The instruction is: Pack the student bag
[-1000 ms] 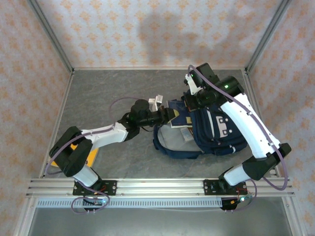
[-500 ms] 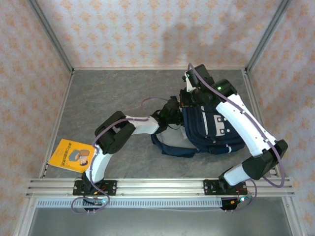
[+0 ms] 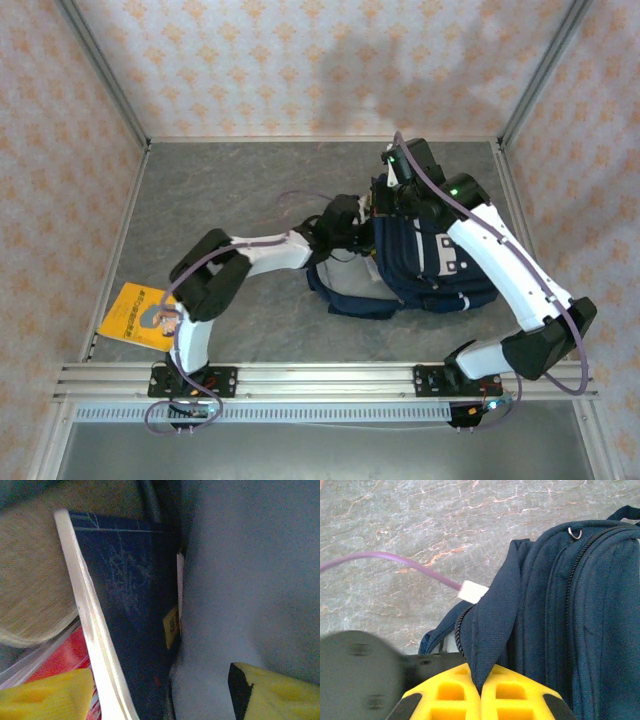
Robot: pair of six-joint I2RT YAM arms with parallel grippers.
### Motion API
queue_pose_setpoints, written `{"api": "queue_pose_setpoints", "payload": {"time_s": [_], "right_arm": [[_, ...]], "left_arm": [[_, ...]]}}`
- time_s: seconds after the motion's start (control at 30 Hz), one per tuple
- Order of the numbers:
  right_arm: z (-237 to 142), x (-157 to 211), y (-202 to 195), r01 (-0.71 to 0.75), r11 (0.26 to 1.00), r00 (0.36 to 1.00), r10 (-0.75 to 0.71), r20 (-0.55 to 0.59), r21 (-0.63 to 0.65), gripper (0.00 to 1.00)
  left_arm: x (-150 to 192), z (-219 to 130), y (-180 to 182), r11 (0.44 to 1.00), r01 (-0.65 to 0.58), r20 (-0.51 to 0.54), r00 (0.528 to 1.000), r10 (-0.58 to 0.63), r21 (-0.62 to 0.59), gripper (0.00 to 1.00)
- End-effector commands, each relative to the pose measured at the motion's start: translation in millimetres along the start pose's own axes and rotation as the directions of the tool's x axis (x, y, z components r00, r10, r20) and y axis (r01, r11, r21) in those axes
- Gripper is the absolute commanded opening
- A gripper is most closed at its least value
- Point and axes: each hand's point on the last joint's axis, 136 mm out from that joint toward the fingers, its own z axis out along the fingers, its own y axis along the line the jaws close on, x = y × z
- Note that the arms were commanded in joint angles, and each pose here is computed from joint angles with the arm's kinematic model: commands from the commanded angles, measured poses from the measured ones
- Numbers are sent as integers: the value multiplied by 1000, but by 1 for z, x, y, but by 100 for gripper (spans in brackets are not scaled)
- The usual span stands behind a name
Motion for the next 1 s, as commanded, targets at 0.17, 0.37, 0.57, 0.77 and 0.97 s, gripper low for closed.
{"api": "queue_pose_setpoints", "payload": {"time_s": [0.17, 0.37, 0.57, 0.77, 0.97], "right_arm": [[-19, -33, -15, -20, 1000, 984, 18, 179, 7, 0], [-9, -22, -20, -9, 1000, 990, 5, 143, 23, 0], [29, 2, -20, -18, 1000, 999, 18, 34, 6, 0], [75, 23, 1, 63, 998, 996, -63, -65, 8, 28], [69, 12, 14, 143, 988, 989, -141, -41, 55, 54]], "left_arm": [[7, -59, 6, 996, -71, 9, 997, 71, -46, 75], [-5, -114, 25, 979, -100, 65, 991, 113, -178, 70], [-26, -220, 65, 865, -69, 233, 949, 210, -497, 69], [-23, -337, 149, 592, 277, 437, 888, 142, -757, 72], [6, -393, 209, 432, 503, 566, 824, 23, -749, 75]]}}
